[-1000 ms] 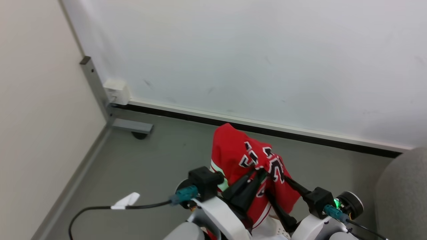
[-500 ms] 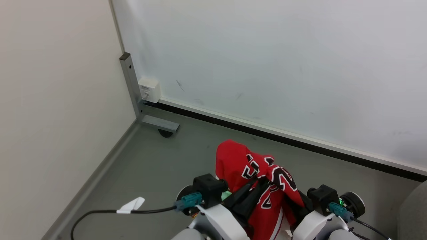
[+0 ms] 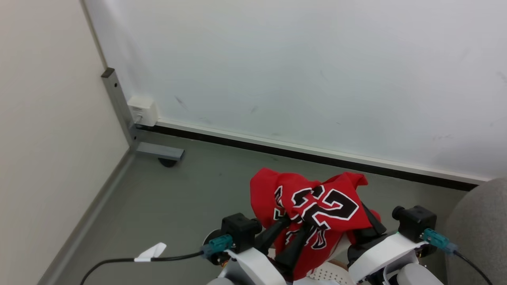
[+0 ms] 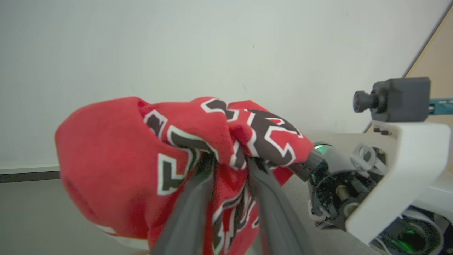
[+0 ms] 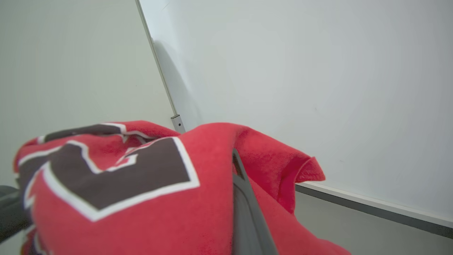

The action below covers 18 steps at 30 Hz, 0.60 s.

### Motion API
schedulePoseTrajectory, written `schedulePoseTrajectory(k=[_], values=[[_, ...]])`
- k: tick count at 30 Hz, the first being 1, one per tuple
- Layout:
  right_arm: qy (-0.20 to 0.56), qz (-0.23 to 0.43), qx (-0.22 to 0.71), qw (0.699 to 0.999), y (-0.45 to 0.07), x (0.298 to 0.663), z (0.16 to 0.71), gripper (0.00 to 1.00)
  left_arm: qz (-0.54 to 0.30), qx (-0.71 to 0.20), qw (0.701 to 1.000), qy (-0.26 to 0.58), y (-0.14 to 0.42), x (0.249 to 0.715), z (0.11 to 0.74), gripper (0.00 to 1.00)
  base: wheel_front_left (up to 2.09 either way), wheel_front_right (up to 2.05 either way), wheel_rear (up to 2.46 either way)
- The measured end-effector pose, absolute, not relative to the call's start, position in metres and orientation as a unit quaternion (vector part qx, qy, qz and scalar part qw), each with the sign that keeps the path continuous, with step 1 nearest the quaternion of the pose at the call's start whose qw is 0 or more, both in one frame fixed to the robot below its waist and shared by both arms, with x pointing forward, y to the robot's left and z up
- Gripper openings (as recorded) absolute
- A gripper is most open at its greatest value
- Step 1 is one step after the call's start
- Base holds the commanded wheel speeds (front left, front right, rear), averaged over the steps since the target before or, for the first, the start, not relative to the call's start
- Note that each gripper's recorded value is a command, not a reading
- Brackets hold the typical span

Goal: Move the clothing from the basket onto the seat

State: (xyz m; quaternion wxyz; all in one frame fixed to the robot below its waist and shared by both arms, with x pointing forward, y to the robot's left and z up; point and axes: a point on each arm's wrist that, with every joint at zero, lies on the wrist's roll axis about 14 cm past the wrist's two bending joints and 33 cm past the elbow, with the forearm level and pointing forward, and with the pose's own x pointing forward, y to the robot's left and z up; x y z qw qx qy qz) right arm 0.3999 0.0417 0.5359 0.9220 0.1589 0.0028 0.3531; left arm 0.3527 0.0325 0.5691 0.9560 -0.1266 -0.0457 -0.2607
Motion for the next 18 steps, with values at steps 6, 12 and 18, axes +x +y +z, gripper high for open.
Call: schedulePoseTrajectory(k=[6,12,18], values=[[-0.056,0.281,0.218,0.933,-0.013,0.421,0.572,0.0,-0.293,-0.138,0.945,-0.038,0.008,0.355,0.562,1.0,0.0,0.0,0.0],[-0.109,0.2,0.23,0.946,-0.078,0.428,0.593,0.0,-0.349,-0.134,0.927,-0.021,-0.029,0.354,0.547,1.0,0.0,0.0,0.0],[-0.135,0.117,0.222,0.959,-0.146,0.42,0.594,0.0,-0.418,-0.124,0.9,-0.027,-0.072,0.351,0.549,1.0,0.0,0.0,0.0]])
